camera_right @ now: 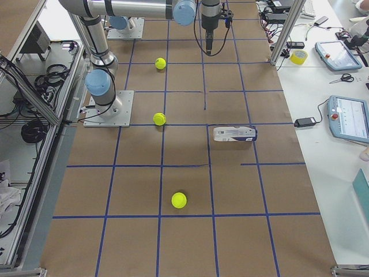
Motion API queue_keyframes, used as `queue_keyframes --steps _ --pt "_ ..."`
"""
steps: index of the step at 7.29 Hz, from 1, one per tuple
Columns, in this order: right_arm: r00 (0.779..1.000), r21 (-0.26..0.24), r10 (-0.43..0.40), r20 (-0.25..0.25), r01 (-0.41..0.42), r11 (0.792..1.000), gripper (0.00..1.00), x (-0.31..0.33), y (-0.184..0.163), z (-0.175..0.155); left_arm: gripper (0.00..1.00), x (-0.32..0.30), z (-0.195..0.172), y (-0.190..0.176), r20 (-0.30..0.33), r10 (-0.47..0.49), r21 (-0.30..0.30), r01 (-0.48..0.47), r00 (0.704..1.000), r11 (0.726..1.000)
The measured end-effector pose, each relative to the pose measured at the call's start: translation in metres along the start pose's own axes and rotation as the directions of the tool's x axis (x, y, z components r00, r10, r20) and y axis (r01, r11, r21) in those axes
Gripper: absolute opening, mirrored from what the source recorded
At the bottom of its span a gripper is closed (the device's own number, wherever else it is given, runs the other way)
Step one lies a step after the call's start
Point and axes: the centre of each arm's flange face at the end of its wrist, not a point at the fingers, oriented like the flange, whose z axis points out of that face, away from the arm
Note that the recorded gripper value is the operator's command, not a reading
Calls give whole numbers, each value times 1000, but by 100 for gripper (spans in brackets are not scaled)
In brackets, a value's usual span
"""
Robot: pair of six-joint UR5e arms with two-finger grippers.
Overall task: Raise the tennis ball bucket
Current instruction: 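Lower the right gripper onto the lying tennis ball can and close it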
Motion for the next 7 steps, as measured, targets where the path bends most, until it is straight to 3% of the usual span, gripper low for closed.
queue_keyframes --steps 3,5,7 --pt "998 -10 -63 -25 63 998 100 64 -51 33 100 0 2 -2 2 1 -2 -1 1000 1000" --pt "996 -37 -87 -28 86 996 100 114 -79 78 100 0 3 -3 2 1 -4 -1 1000 1000" --pt "999 -77 -48 -22 46 996 100 179 -102 137 100 0 4 -3 1 1 -6 -1 1000 1000"
